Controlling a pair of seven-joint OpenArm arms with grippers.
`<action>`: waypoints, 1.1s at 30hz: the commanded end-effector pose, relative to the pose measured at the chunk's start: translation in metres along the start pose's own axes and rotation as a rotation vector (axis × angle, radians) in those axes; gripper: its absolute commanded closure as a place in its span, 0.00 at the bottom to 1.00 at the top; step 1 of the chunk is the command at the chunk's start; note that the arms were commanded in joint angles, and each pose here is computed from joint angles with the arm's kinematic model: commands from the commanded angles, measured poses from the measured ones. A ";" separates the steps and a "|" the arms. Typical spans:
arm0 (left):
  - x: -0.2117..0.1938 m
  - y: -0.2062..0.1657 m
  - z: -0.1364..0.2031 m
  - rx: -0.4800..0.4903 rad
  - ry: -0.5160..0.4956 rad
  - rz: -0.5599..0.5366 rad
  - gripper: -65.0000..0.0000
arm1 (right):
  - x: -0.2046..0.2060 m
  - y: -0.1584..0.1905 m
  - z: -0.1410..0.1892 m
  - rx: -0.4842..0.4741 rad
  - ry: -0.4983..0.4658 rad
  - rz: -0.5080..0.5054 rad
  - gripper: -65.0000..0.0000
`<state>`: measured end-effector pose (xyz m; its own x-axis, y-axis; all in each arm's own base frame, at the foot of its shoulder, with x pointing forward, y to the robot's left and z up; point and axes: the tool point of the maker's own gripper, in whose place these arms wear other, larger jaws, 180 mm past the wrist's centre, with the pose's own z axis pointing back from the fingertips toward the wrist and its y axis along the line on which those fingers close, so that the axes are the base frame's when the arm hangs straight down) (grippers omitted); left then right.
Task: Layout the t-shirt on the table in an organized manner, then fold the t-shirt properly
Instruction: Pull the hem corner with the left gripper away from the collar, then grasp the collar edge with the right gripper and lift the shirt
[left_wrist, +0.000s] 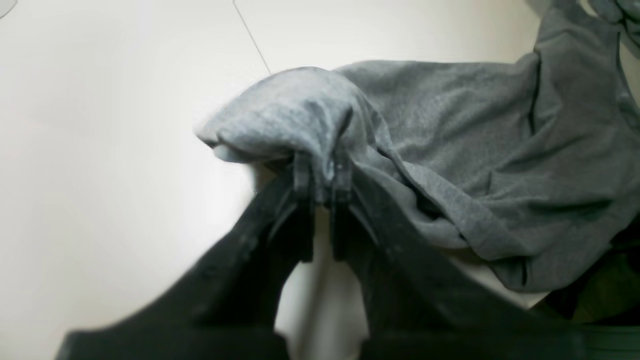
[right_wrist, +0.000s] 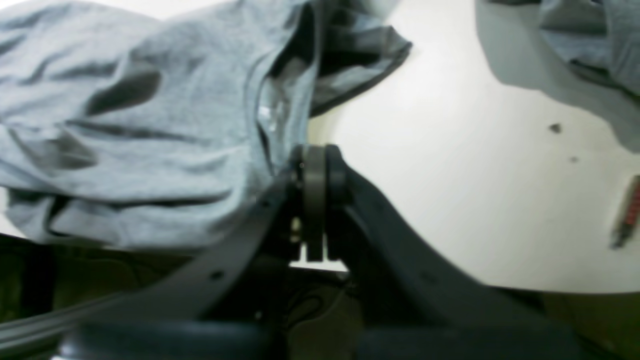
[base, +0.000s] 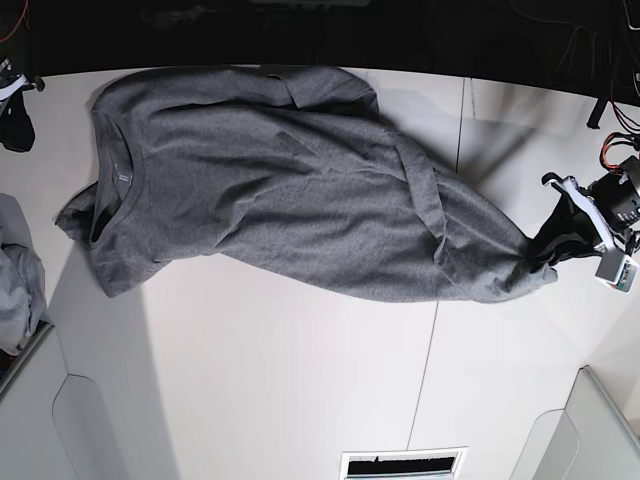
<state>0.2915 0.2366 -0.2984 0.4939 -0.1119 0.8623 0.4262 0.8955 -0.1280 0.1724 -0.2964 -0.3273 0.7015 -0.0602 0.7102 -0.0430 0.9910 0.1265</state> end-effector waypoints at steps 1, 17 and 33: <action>0.015 0.001 0.003 -0.001 -0.048 -0.018 1.00 | 0.006 -0.002 0.002 -0.002 -0.020 0.019 1.00; -0.009 0.014 0.001 0.027 0.003 0.038 1.00 | -0.082 0.025 -0.068 0.113 0.210 -0.094 0.46; -0.047 0.029 -0.002 0.056 0.066 0.146 1.00 | -0.086 0.073 -0.092 0.242 0.240 -0.041 0.93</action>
<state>0.2738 0.2626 -0.3582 0.6356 -0.0056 0.7720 0.2924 0.9272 -0.2339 0.1664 -0.2034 -0.4505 0.8713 -0.0429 0.4889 -0.1466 0.9279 0.3428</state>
